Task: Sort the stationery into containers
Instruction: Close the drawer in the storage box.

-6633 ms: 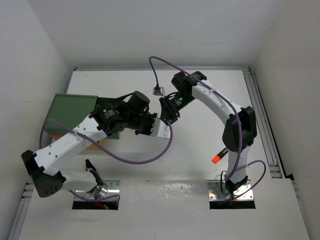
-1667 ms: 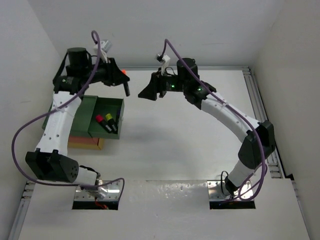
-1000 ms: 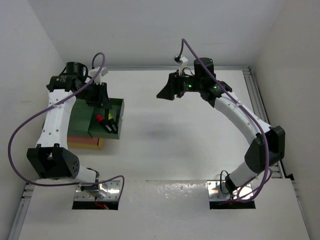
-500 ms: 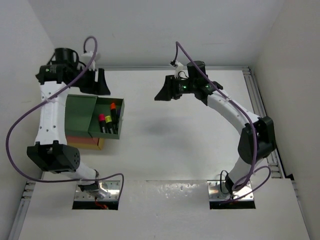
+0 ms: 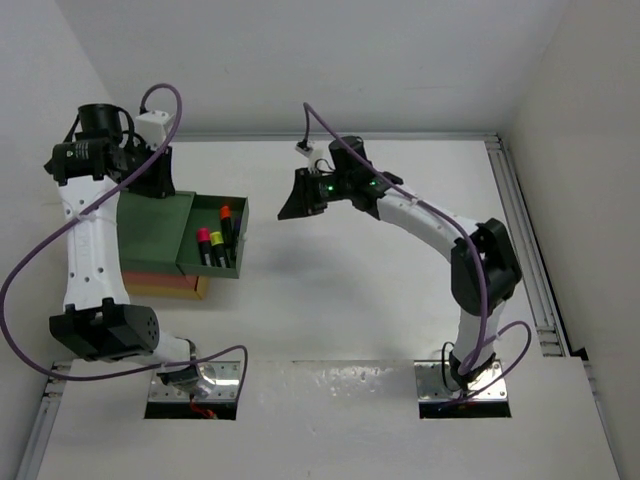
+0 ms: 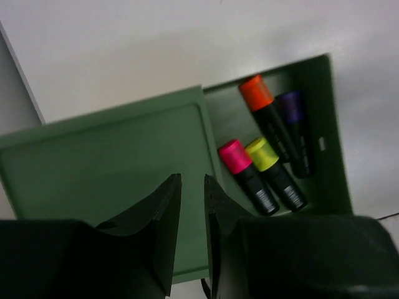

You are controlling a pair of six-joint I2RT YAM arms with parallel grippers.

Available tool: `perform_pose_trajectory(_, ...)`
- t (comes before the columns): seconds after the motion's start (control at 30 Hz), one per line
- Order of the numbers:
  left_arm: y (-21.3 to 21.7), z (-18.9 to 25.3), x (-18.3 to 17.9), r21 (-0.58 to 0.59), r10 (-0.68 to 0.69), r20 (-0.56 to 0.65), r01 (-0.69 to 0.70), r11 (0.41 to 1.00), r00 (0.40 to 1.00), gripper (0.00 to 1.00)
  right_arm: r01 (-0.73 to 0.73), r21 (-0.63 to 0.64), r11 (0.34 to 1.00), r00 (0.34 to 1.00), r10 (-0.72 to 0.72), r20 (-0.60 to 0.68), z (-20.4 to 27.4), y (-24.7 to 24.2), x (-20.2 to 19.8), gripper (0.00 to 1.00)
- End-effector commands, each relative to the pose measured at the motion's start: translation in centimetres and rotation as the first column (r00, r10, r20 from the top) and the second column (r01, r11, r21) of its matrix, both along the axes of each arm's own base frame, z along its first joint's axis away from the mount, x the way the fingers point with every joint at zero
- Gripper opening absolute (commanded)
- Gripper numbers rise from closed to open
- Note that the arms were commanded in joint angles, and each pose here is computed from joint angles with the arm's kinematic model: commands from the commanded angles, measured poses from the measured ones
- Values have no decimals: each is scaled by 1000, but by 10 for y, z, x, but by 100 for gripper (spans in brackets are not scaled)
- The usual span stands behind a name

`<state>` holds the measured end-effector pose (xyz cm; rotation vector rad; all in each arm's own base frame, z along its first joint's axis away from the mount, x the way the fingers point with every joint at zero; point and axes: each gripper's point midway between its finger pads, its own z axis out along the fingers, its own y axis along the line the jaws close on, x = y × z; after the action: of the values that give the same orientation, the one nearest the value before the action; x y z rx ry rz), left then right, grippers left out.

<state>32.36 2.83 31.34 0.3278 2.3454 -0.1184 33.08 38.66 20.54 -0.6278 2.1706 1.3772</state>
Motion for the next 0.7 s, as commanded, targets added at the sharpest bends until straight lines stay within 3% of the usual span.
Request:
perform_pose_trajectory(0.0,20,-14,-19,91,43,-60,-37,995,997,28,-17,39,999,999,16,32,11,19,4,15)
perform_pose_trajectory(0.47,28,-50,-40,140,89,-167,-66,988,982,37,-47,43,998,996,50,-67,-23,54,-4,10)
perform_pose_trajectory(0.67,32,-68,-47,163,108,-212,-74,984,971,44,-82,89,993,995,86,-42,-13,77,-11,9)
